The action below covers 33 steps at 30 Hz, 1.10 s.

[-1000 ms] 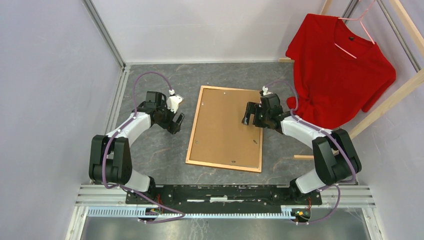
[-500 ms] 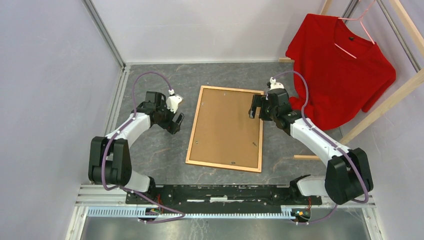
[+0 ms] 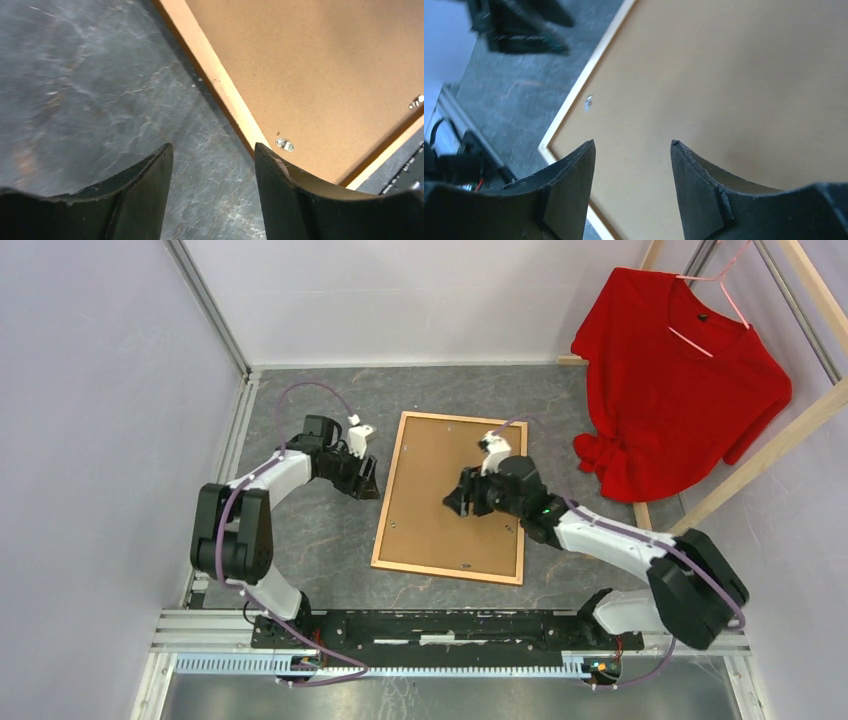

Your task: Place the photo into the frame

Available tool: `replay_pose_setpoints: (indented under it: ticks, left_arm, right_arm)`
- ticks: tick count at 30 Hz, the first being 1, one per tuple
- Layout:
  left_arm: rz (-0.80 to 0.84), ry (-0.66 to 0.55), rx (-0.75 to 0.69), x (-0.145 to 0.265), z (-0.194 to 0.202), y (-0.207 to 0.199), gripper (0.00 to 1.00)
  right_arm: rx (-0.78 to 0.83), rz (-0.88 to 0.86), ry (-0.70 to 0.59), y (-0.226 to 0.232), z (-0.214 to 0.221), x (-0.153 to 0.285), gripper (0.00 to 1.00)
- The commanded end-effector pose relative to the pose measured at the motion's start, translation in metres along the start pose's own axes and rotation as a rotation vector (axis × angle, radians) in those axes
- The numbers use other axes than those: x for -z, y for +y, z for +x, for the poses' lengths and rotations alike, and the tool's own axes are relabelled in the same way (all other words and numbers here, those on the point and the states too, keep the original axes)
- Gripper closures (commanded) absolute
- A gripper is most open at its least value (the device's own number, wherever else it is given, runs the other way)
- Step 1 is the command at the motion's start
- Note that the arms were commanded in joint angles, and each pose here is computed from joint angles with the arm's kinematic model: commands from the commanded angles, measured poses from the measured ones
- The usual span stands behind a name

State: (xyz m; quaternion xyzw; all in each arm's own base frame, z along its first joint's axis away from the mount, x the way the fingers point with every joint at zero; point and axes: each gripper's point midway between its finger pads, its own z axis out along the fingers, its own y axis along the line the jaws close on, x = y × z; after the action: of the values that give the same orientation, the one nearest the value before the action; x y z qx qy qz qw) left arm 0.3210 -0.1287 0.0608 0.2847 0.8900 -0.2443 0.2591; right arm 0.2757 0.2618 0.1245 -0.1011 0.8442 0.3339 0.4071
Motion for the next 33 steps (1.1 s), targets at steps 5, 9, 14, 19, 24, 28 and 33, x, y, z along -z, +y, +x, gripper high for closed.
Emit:
replay_pose_setpoints:
  ticks: [5, 9, 14, 19, 24, 28, 33]
  left_arm:
    - [0.199, 0.026, 0.110, -0.024, 0.000, -0.029, 0.38]
    - [0.220, 0.041, 0.117, -0.032, 0.002, -0.028, 0.47]
    - [0.236, 0.045, 0.108, -0.036, 0.003, -0.028, 0.57]
    - [0.235, 0.055, 0.098, -0.037, 0.009, -0.027, 0.67]
    - [0.237, 0.065, 0.095, -0.039, 0.014, -0.027, 0.72]
    - [0.243, 0.072, 0.100, -0.040, 0.016, -0.028, 0.72]
    - [0.234, 0.076, 0.101, -0.040, 0.018, -0.026, 0.74]
  right_arm:
    - [0.111, -0.252, 0.025, 0.085, 0.016, -0.050, 0.37]
    - [0.163, -0.301, 0.069, 0.103, 0.028, -0.071, 0.40]
    - [0.179, -0.327, 0.112, 0.108, 0.041, -0.089, 0.44]
    - [0.189, -0.342, 0.142, 0.109, 0.052, -0.098, 0.45]
    - [0.189, -0.361, 0.175, 0.109, 0.064, -0.107, 0.47]
    - [0.191, -0.366, 0.191, 0.109, 0.070, -0.112, 0.47]
    - [0.181, -0.372, 0.218, 0.107, 0.081, -0.114, 0.49]
